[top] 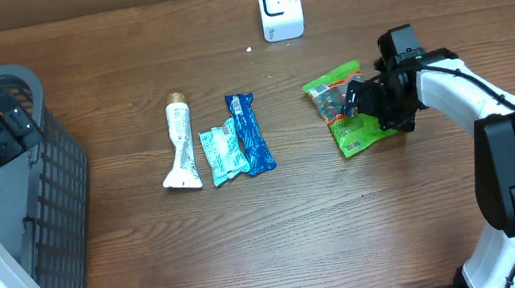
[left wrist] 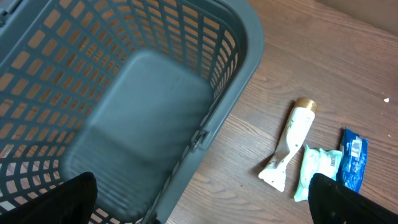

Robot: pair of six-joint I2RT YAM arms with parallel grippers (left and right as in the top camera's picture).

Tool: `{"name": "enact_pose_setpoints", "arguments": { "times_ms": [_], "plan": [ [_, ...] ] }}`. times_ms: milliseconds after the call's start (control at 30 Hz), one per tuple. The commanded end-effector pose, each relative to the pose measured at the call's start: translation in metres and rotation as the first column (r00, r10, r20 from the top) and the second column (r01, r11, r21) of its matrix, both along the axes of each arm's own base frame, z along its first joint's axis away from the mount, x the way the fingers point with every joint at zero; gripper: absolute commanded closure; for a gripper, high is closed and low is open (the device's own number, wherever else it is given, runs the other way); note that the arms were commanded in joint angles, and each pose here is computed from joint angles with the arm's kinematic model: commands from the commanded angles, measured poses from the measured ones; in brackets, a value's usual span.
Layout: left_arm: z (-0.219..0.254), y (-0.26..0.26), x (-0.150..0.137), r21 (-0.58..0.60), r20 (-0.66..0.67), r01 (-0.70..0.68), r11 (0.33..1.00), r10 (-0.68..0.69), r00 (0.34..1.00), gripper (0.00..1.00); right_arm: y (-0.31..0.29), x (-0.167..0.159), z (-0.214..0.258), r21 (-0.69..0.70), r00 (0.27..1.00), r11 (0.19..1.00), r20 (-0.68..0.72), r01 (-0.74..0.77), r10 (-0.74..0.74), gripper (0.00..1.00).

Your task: Scan the item barcode

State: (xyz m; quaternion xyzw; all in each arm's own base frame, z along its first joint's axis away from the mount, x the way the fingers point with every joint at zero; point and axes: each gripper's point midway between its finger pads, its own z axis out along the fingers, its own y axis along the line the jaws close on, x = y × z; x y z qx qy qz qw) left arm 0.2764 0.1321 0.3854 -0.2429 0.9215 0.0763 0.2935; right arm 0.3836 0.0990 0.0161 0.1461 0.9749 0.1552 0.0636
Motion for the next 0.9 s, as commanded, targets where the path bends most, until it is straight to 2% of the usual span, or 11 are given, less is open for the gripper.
{"name": "enact_pose_setpoints", "arguments": {
  "times_ms": [0, 133, 333, 500, 867],
  "plan": [
    [0.004, 0.001, 0.0, -0.005, 0.018, -0.013, 1.0, 0.013, 1.0, 0.01, -0.002, 0.003, 0.0, -0.101, 0.97, 0.97, 0.079, -0.223, 0.231, 0.0],
    [0.004, 0.001, 0.0, -0.005, 0.019, -0.013, 1.0, 0.013, 1.0, 0.0, -0.004, 0.016, 0.024, -0.176, 0.922, 0.924, 0.132, -0.338, 0.363, 0.0],
    [0.004, 0.001, 0.0, -0.005, 0.019, -0.013, 1.0, 0.014, 1.0, 0.0, -0.004, 0.027, 0.061, -0.282, 0.793, 0.804, 0.184, -0.524, 0.581, 0.0],
    [0.004, 0.001, 0.0, -0.005, 0.019, -0.013, 1.0, 0.014, 1.0, 0.0, 0.026, 0.014, 0.057, -0.17, 0.684, 0.727, 0.251, -0.666, 0.685, 0.0],
    [0.004, 0.001, 0.0, -0.005, 0.019, -0.013, 1.0, 0.014, 1.0, 0.0, 0.005, 0.007, -0.015, -0.253, 0.712, 0.699, 0.052, -0.669, 0.7, 0.0]
  ]
}}
